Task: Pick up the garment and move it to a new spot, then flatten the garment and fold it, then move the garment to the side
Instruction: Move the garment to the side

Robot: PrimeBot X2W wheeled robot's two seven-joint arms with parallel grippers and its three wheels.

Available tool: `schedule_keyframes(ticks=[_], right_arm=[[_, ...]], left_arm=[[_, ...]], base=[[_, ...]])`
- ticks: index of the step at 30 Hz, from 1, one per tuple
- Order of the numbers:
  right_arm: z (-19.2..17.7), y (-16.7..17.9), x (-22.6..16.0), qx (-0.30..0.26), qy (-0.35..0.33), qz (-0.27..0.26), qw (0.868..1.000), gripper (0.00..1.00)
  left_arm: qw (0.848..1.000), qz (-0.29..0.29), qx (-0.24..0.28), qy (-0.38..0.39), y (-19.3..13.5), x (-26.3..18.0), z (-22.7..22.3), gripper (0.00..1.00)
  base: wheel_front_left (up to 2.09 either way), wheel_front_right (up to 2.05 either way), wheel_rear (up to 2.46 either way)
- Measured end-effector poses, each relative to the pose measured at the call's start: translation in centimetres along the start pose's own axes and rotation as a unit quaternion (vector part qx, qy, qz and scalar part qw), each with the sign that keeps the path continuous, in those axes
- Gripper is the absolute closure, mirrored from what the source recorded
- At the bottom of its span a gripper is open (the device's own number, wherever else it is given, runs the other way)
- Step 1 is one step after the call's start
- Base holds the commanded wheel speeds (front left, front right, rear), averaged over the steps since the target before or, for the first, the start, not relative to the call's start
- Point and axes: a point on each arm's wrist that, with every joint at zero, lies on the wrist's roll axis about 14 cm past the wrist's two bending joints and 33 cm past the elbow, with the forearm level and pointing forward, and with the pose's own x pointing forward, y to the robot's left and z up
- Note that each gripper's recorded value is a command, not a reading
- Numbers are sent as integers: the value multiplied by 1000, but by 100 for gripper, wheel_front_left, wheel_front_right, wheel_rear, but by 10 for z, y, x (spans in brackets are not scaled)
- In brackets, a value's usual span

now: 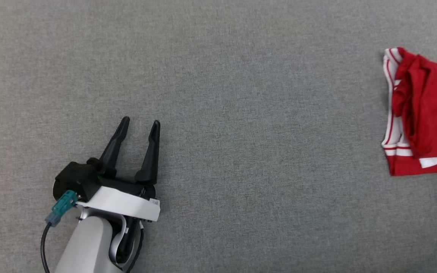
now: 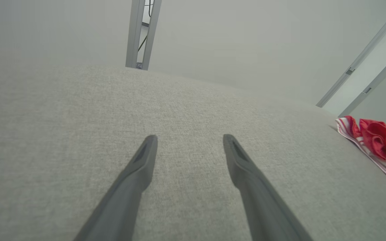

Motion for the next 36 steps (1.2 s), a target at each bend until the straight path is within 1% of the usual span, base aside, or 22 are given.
schedule_keyframes(ticks=[4,13,14,15,21,24,28,30,32,33,36], right_arm=[[-6,-16,7,-16,16,-27,999,100],[-5,-18,18,-32,22,-41,998,100],[-4,-18,18,-25,19,-43,999,63],[-2,-18,19,-13,15,-47,999,0],[10,-21,15,-15,-4,-51,999,0],[22,-25,10,-25,-20,-52,998,0],[49,-32,0,-27,-58,-58,996,0],[69,-29,-4,-23,-88,-54,994,0],[90,-19,-9,-3,-124,-43,991,0],[109,1,-15,19,-160,-20,987,0],[129,30,-28,44,-204,16,978,0]], left_arm=[[1000,-2,-3,0,2,7,-3,0],[1000,5,-5,-2,8,9,-4,0],[1000,5,-5,-2,8,8,-3,0],[1000,6,-5,-2,8,8,-3,0],[1000,9,-2,-2,9,5,0,0],[1000,12,-3,-3,10,0,3,0],[1000,17,-5,-8,9,-9,10,0],[1000,18,-4,-13,7,-13,15,0],[1000,18,-5,-22,5,-18,22,0],[999,19,-3,-30,3,-24,30,0],[999,21,0,-45,1,-34,42,0]], base=[[0,0,0],[0,0,0],[0,0,0],[0,0,0],[0,0,0],[0,0,0],[0,0,0],[0,0,0],[0,0,0],[0,0,0],[0,0,0]])
